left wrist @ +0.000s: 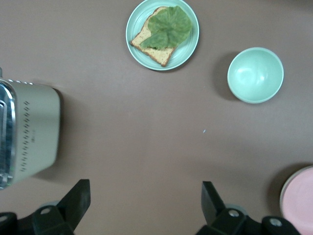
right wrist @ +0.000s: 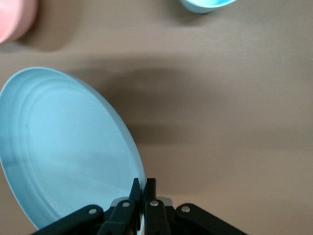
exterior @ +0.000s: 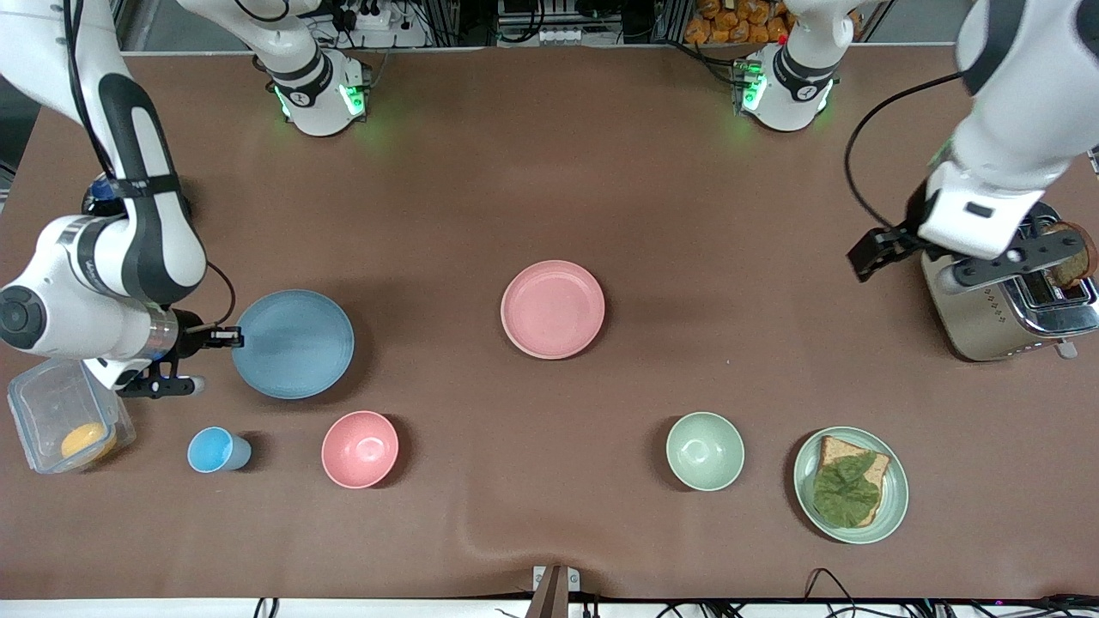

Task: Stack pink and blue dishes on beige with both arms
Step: 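Withdraw the left gripper while the right gripper lifts the blue plate, then carry the blue plate with the right gripper over the pink plate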

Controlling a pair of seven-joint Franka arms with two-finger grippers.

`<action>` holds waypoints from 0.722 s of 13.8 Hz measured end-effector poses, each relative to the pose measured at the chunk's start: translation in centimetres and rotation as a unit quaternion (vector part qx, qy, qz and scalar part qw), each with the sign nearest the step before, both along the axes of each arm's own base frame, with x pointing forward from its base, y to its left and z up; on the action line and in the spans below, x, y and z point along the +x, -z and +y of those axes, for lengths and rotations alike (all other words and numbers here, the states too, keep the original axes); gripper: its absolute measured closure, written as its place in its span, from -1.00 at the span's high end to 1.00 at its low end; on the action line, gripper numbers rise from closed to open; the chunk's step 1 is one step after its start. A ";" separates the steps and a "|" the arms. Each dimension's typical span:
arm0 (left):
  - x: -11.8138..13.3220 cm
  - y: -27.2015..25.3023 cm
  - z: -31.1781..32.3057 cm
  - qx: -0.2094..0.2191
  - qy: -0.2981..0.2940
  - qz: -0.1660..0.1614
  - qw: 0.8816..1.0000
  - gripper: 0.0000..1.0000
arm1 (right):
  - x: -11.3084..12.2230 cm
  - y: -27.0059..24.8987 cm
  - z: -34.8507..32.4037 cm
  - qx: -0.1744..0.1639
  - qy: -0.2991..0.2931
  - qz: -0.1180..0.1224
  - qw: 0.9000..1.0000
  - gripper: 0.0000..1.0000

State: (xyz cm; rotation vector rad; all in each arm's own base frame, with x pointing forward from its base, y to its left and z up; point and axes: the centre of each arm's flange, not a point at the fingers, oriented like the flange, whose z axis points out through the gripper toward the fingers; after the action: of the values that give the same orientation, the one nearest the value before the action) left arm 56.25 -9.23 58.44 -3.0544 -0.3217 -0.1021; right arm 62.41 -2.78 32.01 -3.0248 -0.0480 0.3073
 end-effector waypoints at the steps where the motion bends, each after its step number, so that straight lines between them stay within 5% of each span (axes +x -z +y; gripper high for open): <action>1: -0.1 -0.6 1.7 -0.008 0.020 0.004 1.000 1.00 | -0.2 -1.2 1.1 0.001 -0.002 0.000 1.000 -0.90; 5: -0.5 -1.6 3.3 -0.013 0.044 0.009 0.999 1.00 | -0.5 -4.5 7.3 0.000 0.020 -0.002 1.000 -0.90; 10: -0.7 -2.1 2.4 -0.016 0.052 0.011 0.998 1.00 | -1.7 -4.4 16.1 0.041 0.055 0.017 0.998 -0.90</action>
State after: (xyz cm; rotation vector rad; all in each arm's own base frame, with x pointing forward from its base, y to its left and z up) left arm 55.53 -6.87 60.58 -3.1009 -0.1631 -0.0710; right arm 60.70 13.30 36.42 -2.9265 0.1044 0.3390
